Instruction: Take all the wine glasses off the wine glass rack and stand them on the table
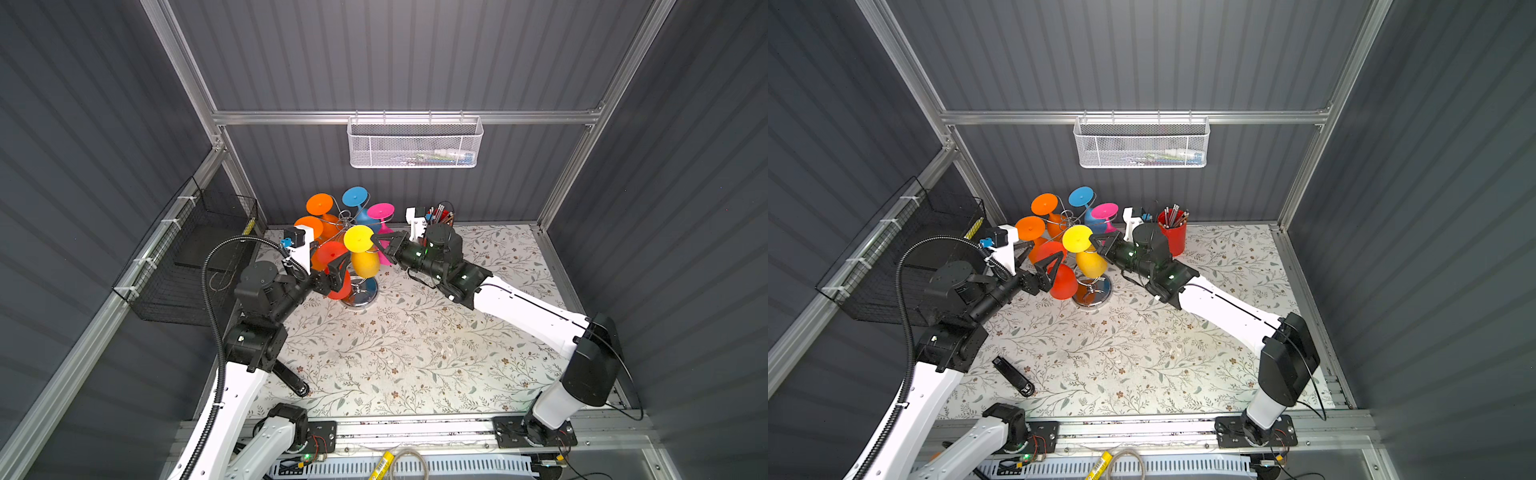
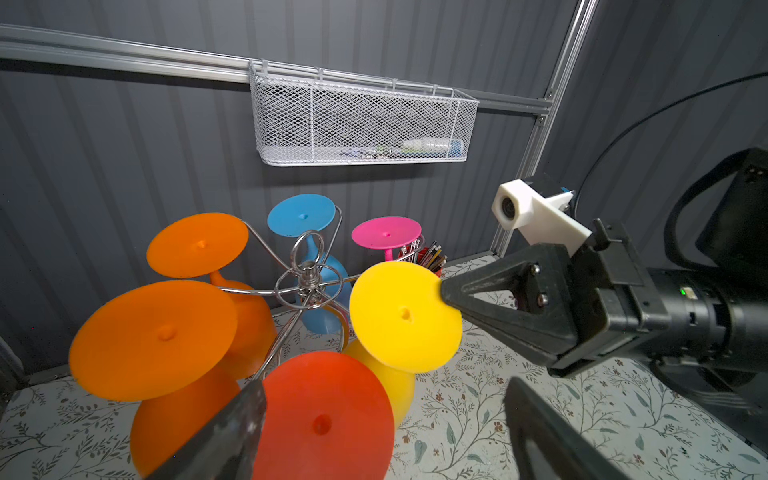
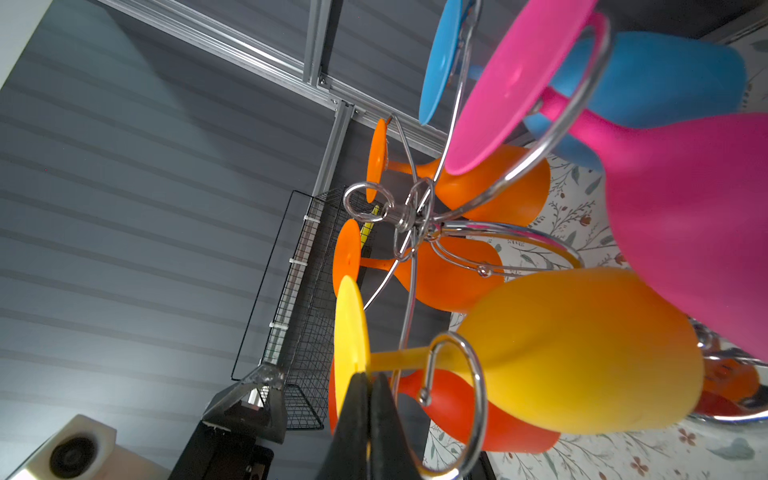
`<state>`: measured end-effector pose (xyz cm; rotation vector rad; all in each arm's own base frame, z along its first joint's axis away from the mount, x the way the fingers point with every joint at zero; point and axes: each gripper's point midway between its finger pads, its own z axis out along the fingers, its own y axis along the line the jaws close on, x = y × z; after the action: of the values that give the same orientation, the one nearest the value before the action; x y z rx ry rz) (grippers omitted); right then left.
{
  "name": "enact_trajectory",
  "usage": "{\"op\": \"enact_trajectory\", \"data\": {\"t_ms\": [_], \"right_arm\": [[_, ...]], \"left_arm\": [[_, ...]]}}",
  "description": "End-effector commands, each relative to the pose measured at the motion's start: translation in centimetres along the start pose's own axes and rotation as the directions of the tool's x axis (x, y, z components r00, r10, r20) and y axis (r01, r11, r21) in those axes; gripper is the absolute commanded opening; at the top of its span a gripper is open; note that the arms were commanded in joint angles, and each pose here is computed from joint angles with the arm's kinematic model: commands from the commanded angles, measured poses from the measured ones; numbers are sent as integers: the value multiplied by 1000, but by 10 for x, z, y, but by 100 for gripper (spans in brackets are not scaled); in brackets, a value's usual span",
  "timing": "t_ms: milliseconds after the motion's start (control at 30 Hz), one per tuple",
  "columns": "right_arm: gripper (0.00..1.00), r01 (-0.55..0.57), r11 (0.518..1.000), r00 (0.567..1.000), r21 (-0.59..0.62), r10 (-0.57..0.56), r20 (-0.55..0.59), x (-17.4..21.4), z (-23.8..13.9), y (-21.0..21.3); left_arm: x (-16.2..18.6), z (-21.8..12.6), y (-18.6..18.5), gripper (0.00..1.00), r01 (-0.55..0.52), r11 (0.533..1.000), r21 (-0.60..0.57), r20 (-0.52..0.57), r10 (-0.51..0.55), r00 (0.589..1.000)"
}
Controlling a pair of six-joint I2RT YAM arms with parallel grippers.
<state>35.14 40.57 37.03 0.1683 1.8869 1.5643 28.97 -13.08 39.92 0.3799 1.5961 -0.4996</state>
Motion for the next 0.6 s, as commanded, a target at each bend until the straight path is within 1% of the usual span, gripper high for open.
{"op": "enact_trajectory", "data": {"t_ms": [0, 200, 400, 567], "right_arm": [[0, 12, 1000, 999, -28, -11, 36, -15, 2, 11], [0, -8, 1000, 997, -27, 10, 71, -31, -2, 4], [0, -19, 999, 994, -26, 22, 111, -46, -15, -1], [0, -28, 999, 991, -19, 30, 130, -52, -28, -8]], "left_arm": [[4, 0, -1, 90, -20, 1000, 4, -9, 20, 1000], [4, 0, -3, 90, -19, 1000, 8, -11, 20, 1000], [5, 1, -4, 90, -18, 1000, 12, -15, 19, 1000], [7, 2, -4, 90, -19, 1000, 15, -20, 19, 1000]]}}
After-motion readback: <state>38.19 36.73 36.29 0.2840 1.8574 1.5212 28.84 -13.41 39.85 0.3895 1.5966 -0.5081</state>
